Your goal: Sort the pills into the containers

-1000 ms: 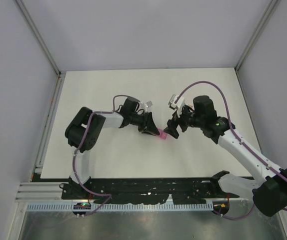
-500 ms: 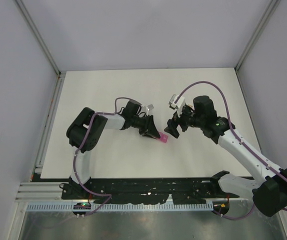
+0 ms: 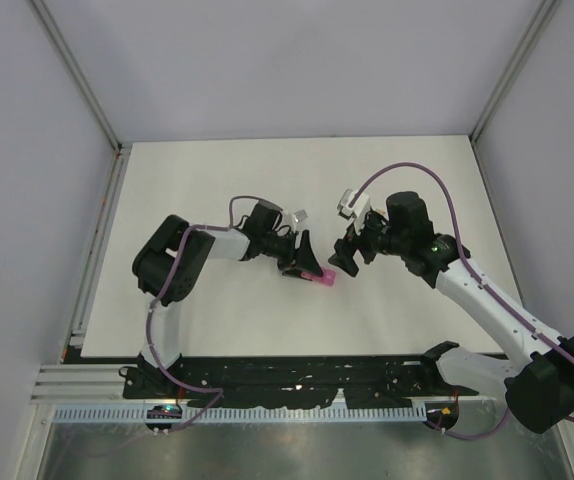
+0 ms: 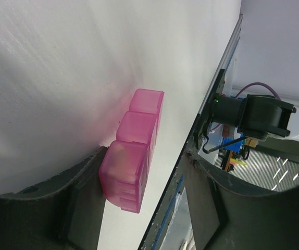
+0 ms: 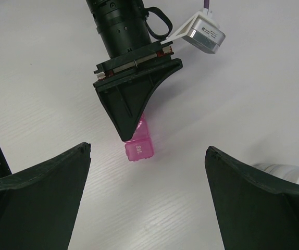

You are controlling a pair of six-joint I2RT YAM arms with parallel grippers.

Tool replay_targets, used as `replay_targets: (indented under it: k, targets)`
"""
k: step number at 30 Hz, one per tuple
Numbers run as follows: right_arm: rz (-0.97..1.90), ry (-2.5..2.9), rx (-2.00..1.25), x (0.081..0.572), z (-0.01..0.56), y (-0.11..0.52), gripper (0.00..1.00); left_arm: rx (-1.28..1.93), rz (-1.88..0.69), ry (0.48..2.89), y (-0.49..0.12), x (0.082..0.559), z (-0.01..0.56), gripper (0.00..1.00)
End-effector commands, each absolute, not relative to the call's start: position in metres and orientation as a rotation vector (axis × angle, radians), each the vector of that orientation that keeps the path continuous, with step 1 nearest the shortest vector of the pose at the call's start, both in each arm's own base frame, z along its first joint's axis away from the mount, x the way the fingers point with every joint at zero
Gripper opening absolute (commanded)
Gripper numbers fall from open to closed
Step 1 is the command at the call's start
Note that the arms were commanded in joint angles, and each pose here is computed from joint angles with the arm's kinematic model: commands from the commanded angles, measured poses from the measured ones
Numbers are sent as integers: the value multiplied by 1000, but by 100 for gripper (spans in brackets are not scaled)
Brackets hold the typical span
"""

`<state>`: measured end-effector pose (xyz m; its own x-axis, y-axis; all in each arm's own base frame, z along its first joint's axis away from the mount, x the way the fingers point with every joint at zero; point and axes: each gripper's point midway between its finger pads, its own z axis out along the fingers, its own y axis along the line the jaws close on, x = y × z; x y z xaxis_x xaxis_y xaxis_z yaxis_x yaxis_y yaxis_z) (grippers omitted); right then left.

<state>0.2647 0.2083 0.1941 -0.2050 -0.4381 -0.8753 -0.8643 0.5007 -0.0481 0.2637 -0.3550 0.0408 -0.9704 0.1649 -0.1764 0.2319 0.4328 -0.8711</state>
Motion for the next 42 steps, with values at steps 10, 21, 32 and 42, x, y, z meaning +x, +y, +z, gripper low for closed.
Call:
replay_targets:
  k: [10, 21, 32, 42]
  targets:
    - [559, 1775, -1087, 271, 202, 208, 95, 475, -1439, 2609, -342, 262, 28, 74]
    - [562, 1769, -1085, 271, 205, 208, 95, 543, -1310, 2596, -330, 264, 29, 83]
    - [560, 1770, -1072, 272, 207, 206, 95, 568, -1180, 2581, -319, 270, 30, 95]
    - [551, 1758, -1059, 272, 212, 202, 95, 577, -1015, 2576, -306, 281, 29, 97]
